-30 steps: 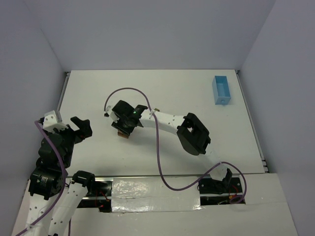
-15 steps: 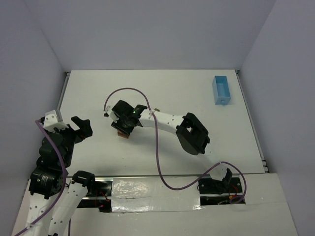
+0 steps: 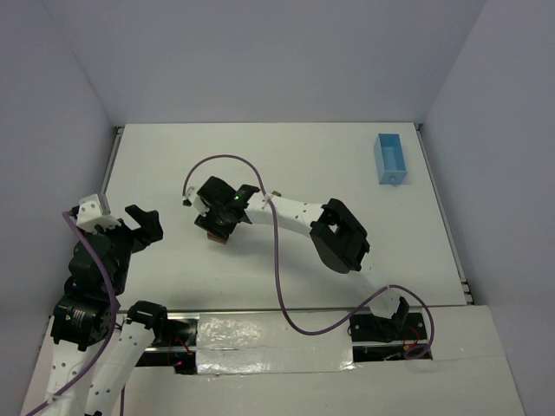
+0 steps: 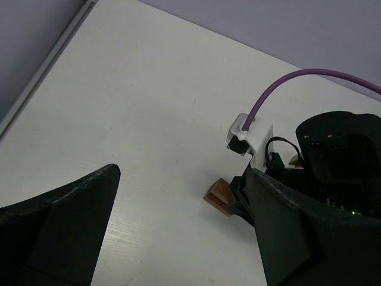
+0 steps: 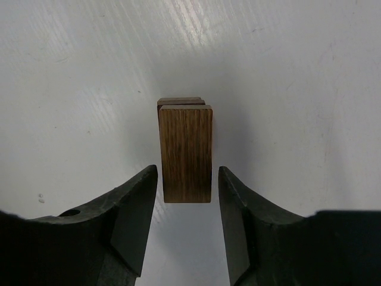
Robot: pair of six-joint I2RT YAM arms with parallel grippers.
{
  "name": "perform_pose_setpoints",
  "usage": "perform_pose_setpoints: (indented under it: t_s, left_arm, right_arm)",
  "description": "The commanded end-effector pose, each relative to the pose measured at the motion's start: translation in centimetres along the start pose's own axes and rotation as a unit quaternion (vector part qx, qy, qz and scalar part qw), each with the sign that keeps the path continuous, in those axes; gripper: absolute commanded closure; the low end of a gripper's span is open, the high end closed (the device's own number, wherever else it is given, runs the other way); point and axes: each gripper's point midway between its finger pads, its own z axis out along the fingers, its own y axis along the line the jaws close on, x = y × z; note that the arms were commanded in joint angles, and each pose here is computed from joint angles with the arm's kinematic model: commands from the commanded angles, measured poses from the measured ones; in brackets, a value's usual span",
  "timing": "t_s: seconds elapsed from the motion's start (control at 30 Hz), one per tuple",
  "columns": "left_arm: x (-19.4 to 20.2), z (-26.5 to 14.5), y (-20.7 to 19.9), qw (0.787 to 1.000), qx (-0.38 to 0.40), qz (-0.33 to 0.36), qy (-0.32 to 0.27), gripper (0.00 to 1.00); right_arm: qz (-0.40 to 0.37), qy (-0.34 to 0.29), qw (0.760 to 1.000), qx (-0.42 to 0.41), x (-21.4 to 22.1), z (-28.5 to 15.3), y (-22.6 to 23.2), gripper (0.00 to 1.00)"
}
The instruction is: Build the wood block tower
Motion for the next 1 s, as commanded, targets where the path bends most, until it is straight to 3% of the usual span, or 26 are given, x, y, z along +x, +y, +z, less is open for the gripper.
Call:
perform_pose_setpoints:
  t_s: [0.0,0.33,0.43,0.53,0.63,0.7,0.73,0.8,0.87,0.97]
  left_arm:
    - [-0.5,0.3,-0.5,1.000,0.012,0.008,-0.010,0.00]
    - [-0.6,0.3,-0.6,1.000,0.013,0.007,-0.011,0.00]
    - [-0.5,0.3,-0.6,1.000,0.013,0.008,-0.010,0.01]
    - [-0.5,0.3,-0.6,1.000,0.014,0.008,-0.009,0.01]
    - [-0.5,0.3,-0.6,1.000,0.013,0.008,-0.009,0.01]
    - [-0.6,0.3,-0.6,1.000,0.013,0.008,-0.011,0.00]
    - [-0.6,0.2,-0.5,1.000,0.012,0.007,-0.012,0.01]
    - [-0.7,0.2,-0.5,1.000,0.012,0.006,-0.013,0.01]
    - [-0.6,0.2,-0.5,1.000,0.013,0.006,-0.013,0.01]
    - [-0.6,0.3,-0.6,1.000,0.013,0.006,-0.011,0.01]
  right_arm:
    - [0.000,-0.021,1.000,0.002,-1.2,-0.6,-0.2,0.45]
    - [0.005,-0.036,0.999,0.008,-2.0,-1.4,-0.5,0.31]
    - [0.010,-0.055,0.998,0.028,-2.8,-2.6,-1.0,0.22]
    - [0.018,-0.084,0.995,0.043,-3.9,-4.8,-1.4,0.00]
    - [0.064,-0.116,0.987,0.094,-4.5,-7.8,-3.4,0.00]
    - [0.130,-0.149,0.969,0.147,-4.3,-10.1,-5.9,0.00]
    - [0.174,-0.156,0.950,0.206,-3.6,-11.3,-8.4,0.00]
    - [0.305,-0.148,0.911,0.233,-0.8,-11.9,-11.3,0.00]
    - [0.421,-0.113,0.856,0.277,3.4,-12.2,-14.1,0.00]
    - [0.497,-0.081,0.789,0.352,8.3,-12.4,-16.6,0.00]
